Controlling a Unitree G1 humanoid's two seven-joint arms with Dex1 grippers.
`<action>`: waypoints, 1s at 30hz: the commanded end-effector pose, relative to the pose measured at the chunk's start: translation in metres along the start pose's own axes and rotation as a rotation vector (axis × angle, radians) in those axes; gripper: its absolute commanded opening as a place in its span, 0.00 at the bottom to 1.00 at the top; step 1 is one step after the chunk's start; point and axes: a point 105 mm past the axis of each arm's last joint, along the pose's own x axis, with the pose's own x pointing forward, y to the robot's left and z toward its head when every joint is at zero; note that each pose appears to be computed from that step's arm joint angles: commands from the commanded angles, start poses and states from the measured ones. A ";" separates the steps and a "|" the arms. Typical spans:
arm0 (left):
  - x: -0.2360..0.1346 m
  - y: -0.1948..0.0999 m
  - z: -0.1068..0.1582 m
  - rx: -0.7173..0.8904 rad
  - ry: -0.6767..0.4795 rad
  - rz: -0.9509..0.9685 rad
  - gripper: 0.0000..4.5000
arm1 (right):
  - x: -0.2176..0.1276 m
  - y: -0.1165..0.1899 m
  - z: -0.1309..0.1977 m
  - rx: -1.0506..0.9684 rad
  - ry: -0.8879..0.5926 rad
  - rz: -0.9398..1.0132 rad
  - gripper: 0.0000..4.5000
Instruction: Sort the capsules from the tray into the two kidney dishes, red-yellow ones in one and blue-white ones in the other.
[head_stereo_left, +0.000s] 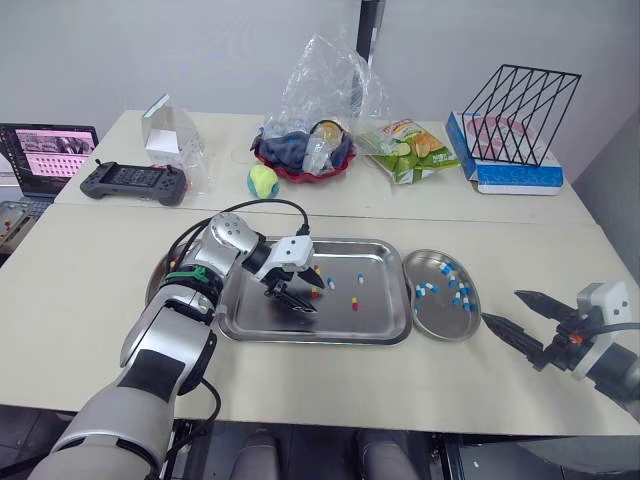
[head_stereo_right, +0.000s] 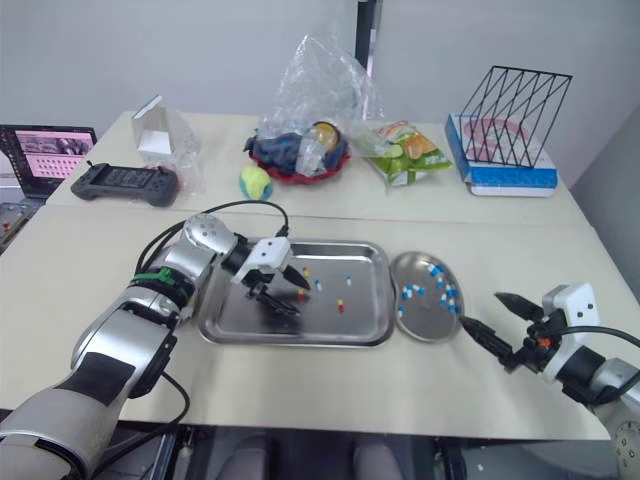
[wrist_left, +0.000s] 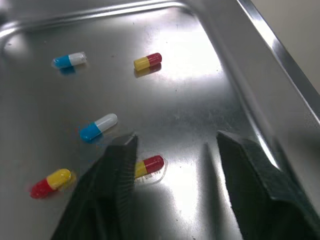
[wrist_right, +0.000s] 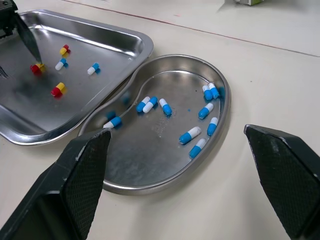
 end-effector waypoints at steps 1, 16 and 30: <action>-0.005 0.007 0.010 0.030 0.014 0.007 0.38 | -0.006 -0.005 0.011 -0.054 -0.018 -0.031 1.00; 0.000 0.016 0.015 0.039 0.004 0.060 0.38 | 0.000 -0.005 0.012 -0.048 -0.020 -0.020 1.00; 0.004 0.017 0.006 0.057 0.079 0.077 0.38 | 0.000 -0.012 0.012 -0.068 -0.019 -0.049 1.00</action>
